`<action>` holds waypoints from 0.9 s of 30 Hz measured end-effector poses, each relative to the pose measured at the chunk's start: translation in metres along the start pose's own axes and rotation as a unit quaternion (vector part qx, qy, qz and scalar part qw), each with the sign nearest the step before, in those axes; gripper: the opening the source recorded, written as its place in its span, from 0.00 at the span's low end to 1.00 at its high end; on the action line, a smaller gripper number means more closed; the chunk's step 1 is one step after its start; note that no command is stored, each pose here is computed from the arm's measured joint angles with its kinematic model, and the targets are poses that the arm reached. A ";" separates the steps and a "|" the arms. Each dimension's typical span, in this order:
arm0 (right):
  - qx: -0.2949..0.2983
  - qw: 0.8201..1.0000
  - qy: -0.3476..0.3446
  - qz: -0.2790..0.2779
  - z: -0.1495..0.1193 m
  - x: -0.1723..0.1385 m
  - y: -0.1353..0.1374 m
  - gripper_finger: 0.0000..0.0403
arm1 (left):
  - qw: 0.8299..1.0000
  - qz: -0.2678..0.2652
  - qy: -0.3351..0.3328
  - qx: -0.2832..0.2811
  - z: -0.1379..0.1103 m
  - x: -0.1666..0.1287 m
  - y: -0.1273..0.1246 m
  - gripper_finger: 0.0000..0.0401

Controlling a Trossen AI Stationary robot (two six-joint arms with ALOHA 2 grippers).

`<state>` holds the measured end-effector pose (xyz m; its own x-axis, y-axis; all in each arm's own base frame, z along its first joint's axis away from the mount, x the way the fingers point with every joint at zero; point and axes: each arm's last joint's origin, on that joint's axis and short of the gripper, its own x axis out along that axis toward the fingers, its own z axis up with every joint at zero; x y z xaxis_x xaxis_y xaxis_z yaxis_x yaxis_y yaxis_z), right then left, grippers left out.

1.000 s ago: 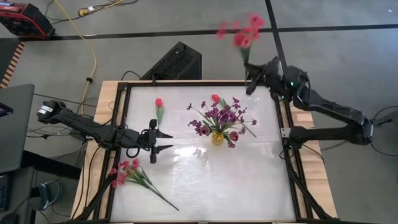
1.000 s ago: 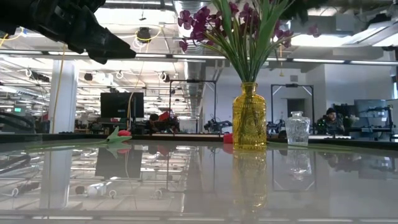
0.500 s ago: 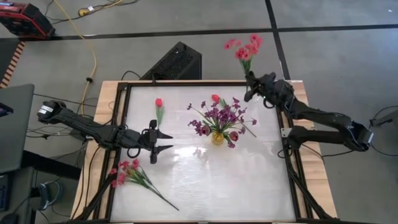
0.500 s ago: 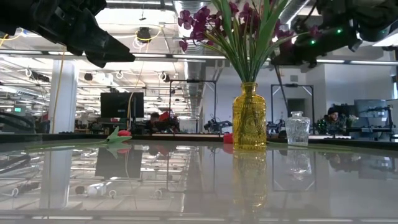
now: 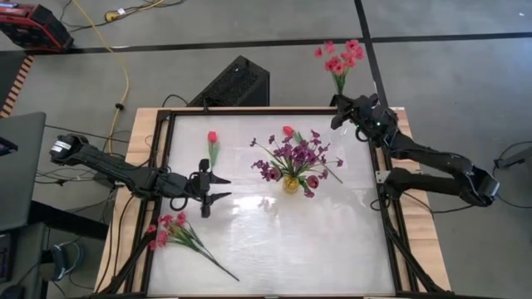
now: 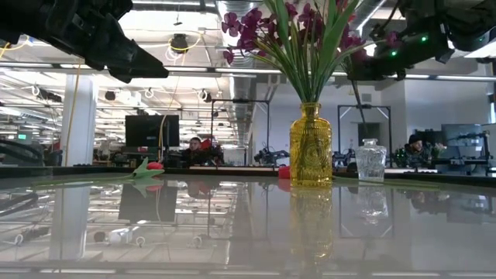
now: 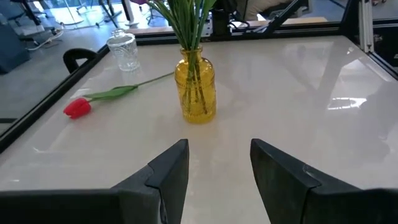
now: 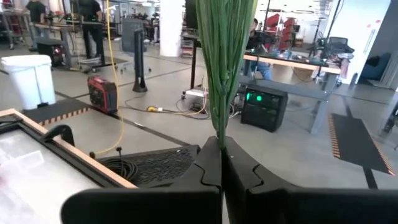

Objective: Sort flowers into vase by color
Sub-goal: Put the right pink flowers into the transparent vase

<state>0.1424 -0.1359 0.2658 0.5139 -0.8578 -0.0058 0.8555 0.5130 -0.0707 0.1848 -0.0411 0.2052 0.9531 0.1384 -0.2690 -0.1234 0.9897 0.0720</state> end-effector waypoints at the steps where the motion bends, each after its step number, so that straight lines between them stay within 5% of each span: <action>1: 0.000 1.000 0.002 -0.001 0.000 0.000 -0.001 0.05 | 1.000 0.000 0.000 0.000 0.000 0.000 0.000 0.40; 17: 0.023 0.999 -0.006 -0.030 -0.038 -0.005 -0.011 0.06 | 1.000 0.000 0.009 -0.003 -0.002 0.000 0.000 0.40; 27: 0.019 0.998 0.055 -0.006 -0.051 -0.007 -0.007 0.24 | 1.000 0.001 0.011 -0.012 -0.002 0.000 0.000 0.40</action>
<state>0.1299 -0.1348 0.2152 0.4947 -0.8614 -0.1147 0.8648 0.5011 -0.0334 0.1841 -0.0409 0.2031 0.9469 0.1404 -0.2894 -0.1314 0.9901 0.0502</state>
